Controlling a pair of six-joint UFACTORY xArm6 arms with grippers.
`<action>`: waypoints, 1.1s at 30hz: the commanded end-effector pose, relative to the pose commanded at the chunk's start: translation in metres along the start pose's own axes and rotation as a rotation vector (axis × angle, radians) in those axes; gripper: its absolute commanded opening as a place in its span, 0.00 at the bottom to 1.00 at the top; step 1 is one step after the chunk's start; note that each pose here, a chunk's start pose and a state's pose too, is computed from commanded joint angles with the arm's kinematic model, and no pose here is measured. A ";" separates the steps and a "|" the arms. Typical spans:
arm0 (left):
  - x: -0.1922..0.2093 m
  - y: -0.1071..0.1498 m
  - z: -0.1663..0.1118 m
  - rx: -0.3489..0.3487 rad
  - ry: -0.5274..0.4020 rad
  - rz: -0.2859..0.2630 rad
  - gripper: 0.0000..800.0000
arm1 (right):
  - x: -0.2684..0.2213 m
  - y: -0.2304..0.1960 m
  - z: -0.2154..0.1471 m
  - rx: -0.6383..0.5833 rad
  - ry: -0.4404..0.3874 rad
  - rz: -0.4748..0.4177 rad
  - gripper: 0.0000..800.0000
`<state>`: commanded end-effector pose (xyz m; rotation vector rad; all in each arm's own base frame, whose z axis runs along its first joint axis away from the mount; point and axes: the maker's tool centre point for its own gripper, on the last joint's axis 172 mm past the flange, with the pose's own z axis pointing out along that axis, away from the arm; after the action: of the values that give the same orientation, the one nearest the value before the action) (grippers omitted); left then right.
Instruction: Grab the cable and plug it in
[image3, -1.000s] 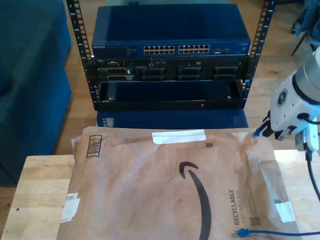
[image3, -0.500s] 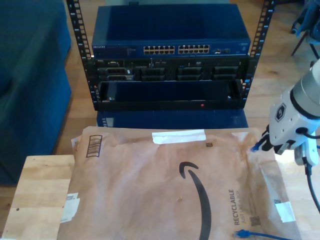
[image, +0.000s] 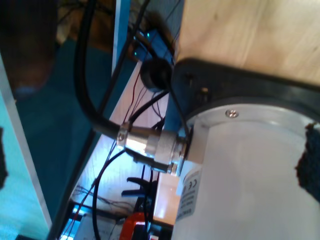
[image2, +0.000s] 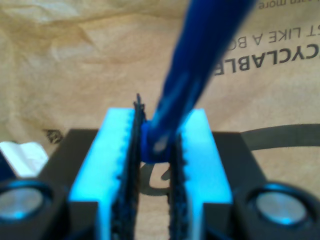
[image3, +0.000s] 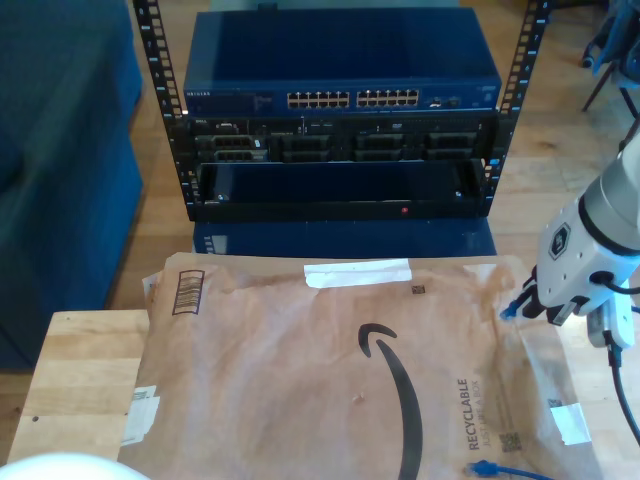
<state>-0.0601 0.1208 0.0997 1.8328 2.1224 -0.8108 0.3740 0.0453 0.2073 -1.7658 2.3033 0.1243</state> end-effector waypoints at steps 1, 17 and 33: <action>0.000 0.002 0.000 -0.009 0.000 -0.002 1.00 | 0.002 0.003 0.004 -0.007 0.004 0.001 0.00; 0.022 0.033 0.051 -0.083 0.095 0.027 1.00 | -0.039 -0.027 -0.021 0.180 -0.047 -0.086 0.00; 0.030 0.032 0.056 -0.111 0.114 0.031 1.00 | -0.106 -0.045 -0.035 0.454 -0.144 -0.233 0.00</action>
<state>-0.0456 0.1178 0.0306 1.8903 2.1544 -0.5815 0.4386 0.1256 0.2698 -1.7002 1.8259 -0.2810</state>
